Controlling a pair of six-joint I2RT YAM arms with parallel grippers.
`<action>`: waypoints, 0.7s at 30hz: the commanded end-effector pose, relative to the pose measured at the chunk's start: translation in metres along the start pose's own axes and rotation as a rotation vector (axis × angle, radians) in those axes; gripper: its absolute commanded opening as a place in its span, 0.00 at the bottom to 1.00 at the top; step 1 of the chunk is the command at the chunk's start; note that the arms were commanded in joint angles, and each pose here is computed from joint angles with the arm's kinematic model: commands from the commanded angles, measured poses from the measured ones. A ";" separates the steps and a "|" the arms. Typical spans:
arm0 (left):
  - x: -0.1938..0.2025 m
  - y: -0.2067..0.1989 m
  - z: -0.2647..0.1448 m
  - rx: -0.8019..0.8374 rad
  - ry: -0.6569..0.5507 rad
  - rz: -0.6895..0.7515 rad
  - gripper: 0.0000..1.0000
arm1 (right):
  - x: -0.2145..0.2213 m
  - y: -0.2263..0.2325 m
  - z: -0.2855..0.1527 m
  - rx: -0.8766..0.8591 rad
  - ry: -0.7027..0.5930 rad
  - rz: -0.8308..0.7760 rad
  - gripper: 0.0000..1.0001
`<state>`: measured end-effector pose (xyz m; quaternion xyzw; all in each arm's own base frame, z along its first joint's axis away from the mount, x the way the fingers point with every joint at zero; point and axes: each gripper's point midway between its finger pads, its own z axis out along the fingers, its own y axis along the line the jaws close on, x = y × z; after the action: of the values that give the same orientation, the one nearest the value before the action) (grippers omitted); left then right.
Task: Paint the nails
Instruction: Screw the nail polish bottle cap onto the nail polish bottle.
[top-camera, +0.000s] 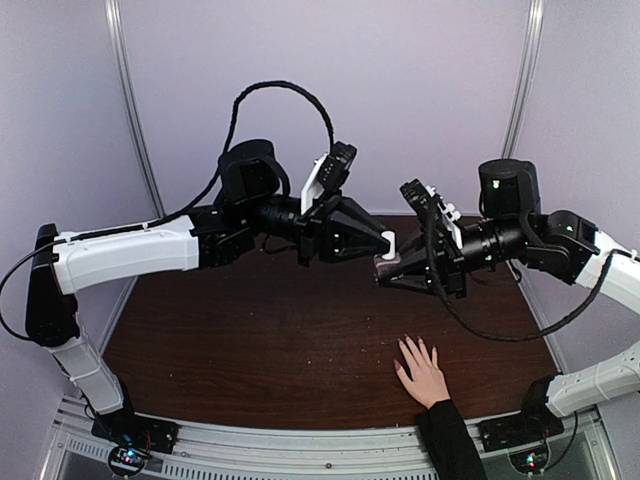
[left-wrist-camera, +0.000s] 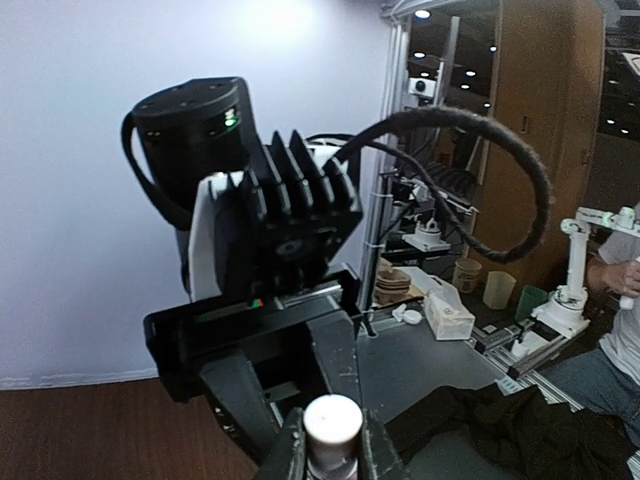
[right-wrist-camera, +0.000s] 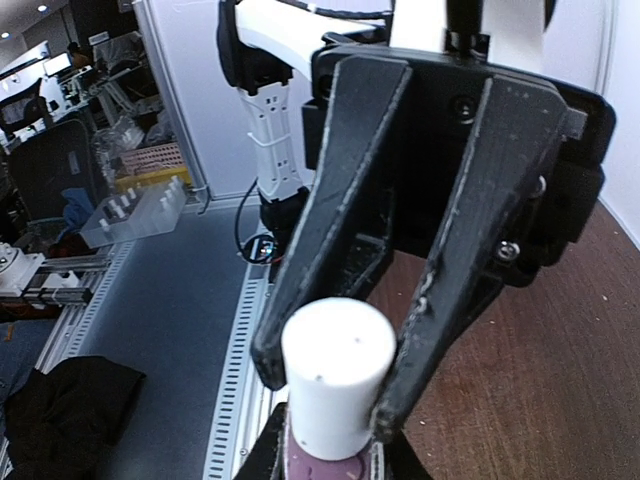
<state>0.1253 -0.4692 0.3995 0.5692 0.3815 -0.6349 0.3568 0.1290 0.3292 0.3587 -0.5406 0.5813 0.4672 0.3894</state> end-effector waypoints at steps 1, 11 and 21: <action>0.039 -0.025 0.021 0.196 0.067 -0.119 0.02 | -0.066 0.027 -0.011 -0.119 -0.195 -0.193 0.00; 0.019 -0.011 -0.001 0.135 -0.003 -0.101 0.28 | -0.058 0.025 -0.009 -0.111 -0.162 -0.186 0.00; -0.012 0.023 -0.062 -0.304 -0.085 -0.018 0.54 | -0.032 -0.010 -0.012 0.086 -0.105 -0.116 0.00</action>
<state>0.1532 -0.4395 0.3852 0.5202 0.4278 -0.6453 0.3605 0.1247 0.3319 0.3871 -0.5545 0.5287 0.4829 0.4240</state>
